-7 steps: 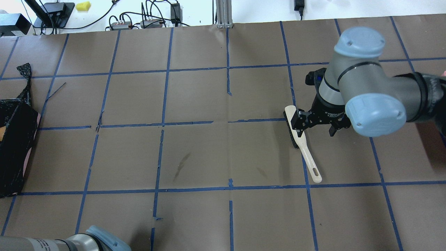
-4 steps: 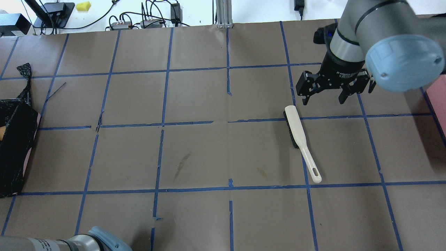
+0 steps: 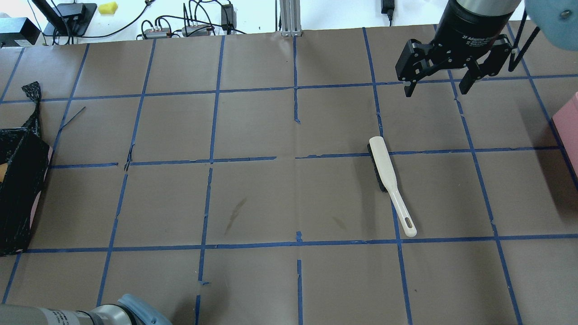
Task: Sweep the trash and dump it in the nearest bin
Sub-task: 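Tip the dustpan over the black trash bag while the right gripper rises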
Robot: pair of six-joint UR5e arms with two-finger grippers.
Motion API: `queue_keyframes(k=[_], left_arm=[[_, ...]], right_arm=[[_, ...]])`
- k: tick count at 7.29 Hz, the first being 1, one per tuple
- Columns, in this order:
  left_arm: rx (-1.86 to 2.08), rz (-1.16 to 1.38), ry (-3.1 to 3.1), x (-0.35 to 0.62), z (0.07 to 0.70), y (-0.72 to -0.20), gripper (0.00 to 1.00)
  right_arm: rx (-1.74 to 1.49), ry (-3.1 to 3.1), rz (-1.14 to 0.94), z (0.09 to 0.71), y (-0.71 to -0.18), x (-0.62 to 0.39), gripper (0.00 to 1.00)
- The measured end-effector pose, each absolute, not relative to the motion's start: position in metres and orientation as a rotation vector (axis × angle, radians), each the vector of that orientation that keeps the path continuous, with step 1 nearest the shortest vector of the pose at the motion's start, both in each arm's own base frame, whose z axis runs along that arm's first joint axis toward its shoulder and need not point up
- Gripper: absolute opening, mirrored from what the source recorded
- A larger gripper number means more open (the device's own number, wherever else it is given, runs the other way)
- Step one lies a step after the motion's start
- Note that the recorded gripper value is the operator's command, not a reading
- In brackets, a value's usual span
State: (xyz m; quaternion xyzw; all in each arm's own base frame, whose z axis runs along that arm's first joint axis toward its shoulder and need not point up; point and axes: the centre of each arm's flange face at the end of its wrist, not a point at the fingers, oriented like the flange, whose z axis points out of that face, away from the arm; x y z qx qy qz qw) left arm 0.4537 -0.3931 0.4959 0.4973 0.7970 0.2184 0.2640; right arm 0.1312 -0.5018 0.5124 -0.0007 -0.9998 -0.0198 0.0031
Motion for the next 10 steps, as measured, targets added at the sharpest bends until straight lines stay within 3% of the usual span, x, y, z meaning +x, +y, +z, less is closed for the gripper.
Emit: queue_keyframes(k=[5,10], left_arm=[[1.287,0.754,2.114,0.452,0.496,-0.398,0.05],[1.373,0.498,2.201,0.408,0.531,-0.422,0.05]], right_arm=[[0.023,-3.139,-0.052,0.519,-0.490,0.136,1.00],[0.030,-3.140,-0.042,0.523,-0.485,0.137,1.00]])
